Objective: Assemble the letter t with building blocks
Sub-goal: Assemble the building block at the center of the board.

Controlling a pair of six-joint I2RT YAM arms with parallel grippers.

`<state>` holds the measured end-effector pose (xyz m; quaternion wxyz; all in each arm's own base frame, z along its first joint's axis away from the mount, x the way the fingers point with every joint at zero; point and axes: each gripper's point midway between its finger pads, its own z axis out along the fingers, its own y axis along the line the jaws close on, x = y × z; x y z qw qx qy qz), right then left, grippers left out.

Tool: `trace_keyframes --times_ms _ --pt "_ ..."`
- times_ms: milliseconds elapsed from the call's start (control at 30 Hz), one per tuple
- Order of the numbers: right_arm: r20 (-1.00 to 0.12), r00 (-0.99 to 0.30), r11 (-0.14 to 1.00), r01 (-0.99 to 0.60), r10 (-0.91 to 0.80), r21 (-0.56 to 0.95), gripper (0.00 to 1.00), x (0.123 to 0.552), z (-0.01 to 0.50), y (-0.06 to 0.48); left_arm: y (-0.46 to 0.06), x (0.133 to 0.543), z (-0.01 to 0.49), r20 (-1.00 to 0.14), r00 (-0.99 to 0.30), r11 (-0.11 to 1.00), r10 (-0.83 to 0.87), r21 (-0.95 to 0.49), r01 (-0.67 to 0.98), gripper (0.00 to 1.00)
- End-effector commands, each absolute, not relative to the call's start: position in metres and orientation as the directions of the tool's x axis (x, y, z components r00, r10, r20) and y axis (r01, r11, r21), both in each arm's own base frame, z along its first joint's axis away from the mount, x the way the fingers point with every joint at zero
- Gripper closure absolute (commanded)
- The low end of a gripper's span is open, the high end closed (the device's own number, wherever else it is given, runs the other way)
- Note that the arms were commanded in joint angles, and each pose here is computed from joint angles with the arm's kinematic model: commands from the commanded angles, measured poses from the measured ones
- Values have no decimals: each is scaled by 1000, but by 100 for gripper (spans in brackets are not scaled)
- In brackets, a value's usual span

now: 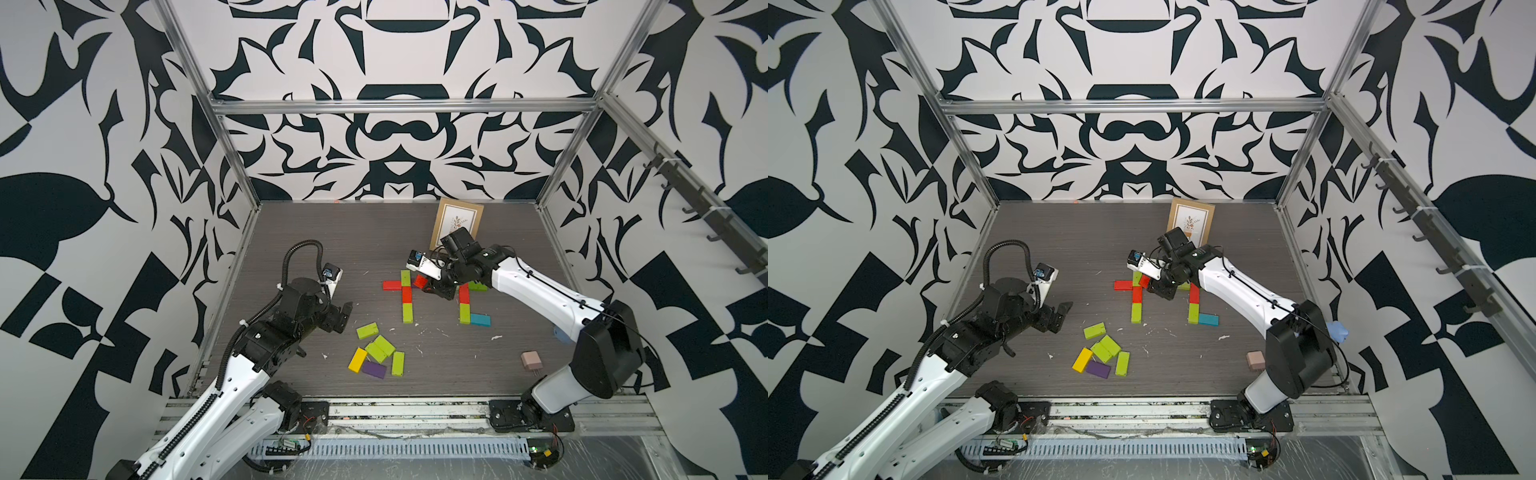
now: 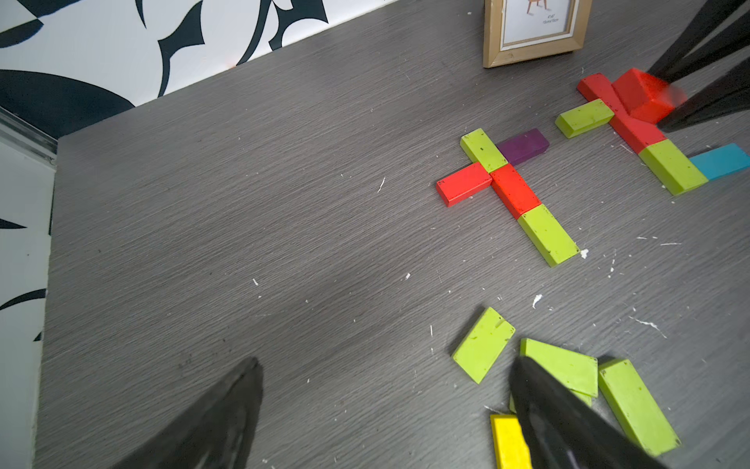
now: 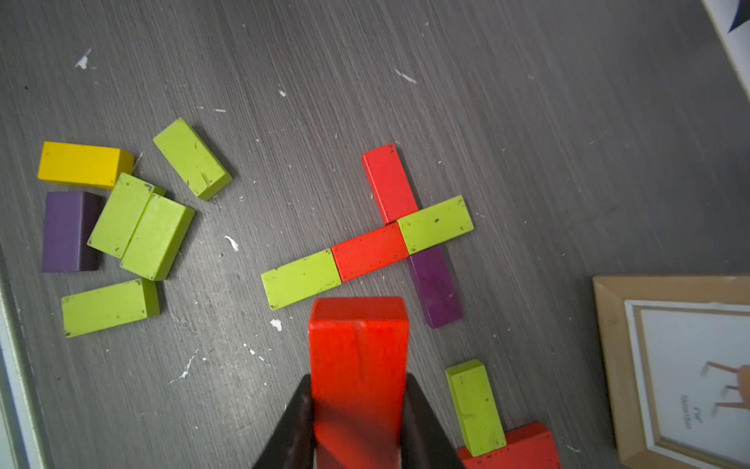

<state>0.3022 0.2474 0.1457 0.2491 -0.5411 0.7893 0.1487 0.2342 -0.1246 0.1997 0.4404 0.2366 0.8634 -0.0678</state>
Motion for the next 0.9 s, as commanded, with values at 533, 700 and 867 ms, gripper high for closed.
trace_keyframes --times_ms 533,700,867 --pt "-439 -330 363 -932 -835 10 100 311 119 235 -121 235 199 -796 -497 886 347 103 453 1" --pt "-432 -288 297 -954 -855 48 100 299 110 241 -122 235 199 -796 -497 884 346 100 456 1" --pt "-360 -217 246 -969 -908 -37 100 299 93 237 -121 235 198 -795 -498 884 347 101 456 1"
